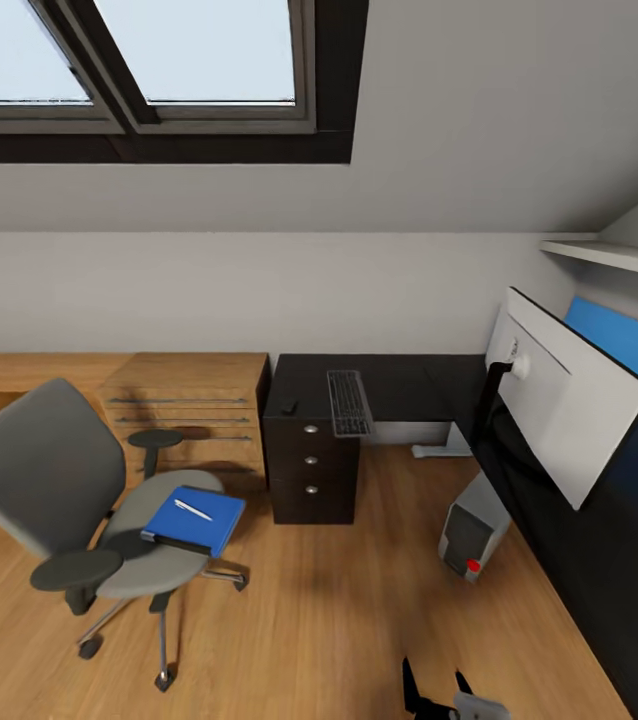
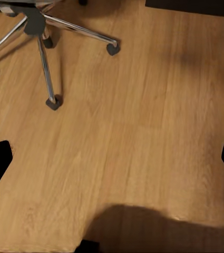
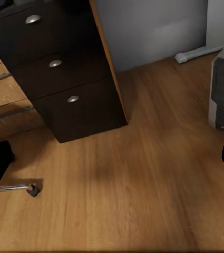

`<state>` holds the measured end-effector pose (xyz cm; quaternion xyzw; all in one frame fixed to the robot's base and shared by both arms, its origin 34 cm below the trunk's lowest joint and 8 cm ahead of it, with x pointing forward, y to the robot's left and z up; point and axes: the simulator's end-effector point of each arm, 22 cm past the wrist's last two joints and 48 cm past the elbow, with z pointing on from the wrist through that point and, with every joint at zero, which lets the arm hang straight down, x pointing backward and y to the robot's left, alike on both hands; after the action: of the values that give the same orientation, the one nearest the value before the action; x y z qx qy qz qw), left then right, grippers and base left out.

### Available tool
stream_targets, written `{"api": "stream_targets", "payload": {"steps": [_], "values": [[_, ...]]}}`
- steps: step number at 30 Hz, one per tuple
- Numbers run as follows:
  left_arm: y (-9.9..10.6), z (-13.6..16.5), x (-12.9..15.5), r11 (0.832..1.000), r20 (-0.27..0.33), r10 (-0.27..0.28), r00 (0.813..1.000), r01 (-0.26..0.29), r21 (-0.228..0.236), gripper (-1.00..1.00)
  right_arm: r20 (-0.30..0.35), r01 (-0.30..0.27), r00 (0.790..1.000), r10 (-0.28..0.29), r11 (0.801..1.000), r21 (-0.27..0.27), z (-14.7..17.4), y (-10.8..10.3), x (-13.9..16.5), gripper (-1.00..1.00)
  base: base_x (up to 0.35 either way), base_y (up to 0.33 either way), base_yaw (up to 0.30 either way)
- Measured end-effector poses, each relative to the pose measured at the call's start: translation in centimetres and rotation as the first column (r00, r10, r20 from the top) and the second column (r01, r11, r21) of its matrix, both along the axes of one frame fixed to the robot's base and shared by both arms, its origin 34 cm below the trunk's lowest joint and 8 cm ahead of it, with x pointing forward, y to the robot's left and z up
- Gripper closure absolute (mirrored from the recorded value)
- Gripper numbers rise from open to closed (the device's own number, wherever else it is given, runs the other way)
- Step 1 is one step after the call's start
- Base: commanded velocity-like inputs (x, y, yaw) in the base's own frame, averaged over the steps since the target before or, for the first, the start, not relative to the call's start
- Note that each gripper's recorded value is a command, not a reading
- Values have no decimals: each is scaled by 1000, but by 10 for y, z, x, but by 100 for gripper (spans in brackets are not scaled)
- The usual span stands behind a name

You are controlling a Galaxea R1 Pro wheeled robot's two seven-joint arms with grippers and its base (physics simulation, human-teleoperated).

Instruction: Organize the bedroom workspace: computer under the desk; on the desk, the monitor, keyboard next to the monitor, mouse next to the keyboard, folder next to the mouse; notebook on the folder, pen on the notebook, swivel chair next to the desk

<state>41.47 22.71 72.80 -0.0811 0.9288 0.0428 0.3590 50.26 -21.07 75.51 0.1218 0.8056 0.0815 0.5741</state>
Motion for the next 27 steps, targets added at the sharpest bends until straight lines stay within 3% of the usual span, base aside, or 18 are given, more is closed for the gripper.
{"api": "stream_targets", "payload": {"steps": [10, 27], "values": [[0, 6, -6, 1000, -10, 0, 1000, 0, 4, -100, 37, -1, 999, 1, 1000, -12, 17, -2, -2, -100, -335, -52, 0], [-1, 19, -14, 1000, -15, -2, 1000, 2, 4, -100, 37, 10, 999, -9, 1000, -12, 30, -4, -8, -100, -286, -229, 0]]}}
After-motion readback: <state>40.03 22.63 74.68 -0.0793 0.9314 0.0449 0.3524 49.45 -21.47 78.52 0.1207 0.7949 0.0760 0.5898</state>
